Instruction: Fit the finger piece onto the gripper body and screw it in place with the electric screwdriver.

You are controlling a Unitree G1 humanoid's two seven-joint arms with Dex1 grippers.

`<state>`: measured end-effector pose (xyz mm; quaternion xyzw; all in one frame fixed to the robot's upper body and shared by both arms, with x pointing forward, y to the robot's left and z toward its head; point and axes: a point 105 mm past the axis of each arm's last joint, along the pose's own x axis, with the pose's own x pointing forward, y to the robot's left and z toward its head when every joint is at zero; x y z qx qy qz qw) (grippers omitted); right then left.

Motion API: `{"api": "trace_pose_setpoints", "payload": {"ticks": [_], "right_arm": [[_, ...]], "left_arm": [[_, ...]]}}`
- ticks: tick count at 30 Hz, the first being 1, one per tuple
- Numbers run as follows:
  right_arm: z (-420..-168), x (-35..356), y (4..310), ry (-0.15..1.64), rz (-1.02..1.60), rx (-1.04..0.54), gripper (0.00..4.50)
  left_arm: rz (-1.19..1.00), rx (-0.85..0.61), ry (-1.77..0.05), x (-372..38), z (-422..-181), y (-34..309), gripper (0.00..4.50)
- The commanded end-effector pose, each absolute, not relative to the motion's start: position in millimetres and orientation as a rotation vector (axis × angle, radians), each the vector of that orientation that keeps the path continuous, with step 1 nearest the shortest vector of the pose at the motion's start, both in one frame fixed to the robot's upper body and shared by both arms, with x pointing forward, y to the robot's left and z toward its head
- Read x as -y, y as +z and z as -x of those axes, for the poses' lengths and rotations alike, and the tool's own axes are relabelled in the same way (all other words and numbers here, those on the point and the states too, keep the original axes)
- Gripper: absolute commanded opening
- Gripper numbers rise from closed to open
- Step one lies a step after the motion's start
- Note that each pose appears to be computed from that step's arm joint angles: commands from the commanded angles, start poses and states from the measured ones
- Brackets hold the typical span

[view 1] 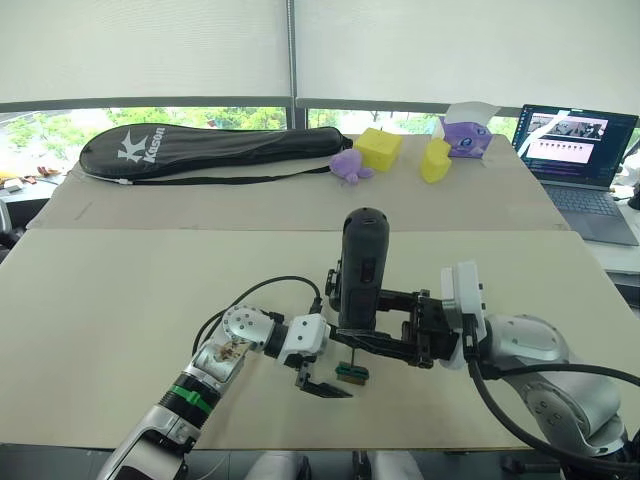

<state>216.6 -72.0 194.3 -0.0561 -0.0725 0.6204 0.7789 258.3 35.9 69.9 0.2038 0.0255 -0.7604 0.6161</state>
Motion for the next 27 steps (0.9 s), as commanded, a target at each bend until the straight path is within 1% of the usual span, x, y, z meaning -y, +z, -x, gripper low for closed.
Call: {"api": "trace_pose_setpoints", "payload": {"ticks": [1,9,27], "right_arm": [[-207.8,67.9,207.4,1.371,0.139,0.241,1.96],[-209.1,67.1,209.5,1.365,0.133,0.259,1.96],[-209.2,67.2,205.4,1.368,0.146,0.245,1.96]], "left_arm": [[-0.476,-0.026,-1.76,-33.1,-256.5,74.7,4.5],[-0.481,-0.023,-1.76,-33.0,-256.7,74.9,4.5],[-0.485,-0.018,-1.759,-33.1,-257.2,76.2,4.5]]}}
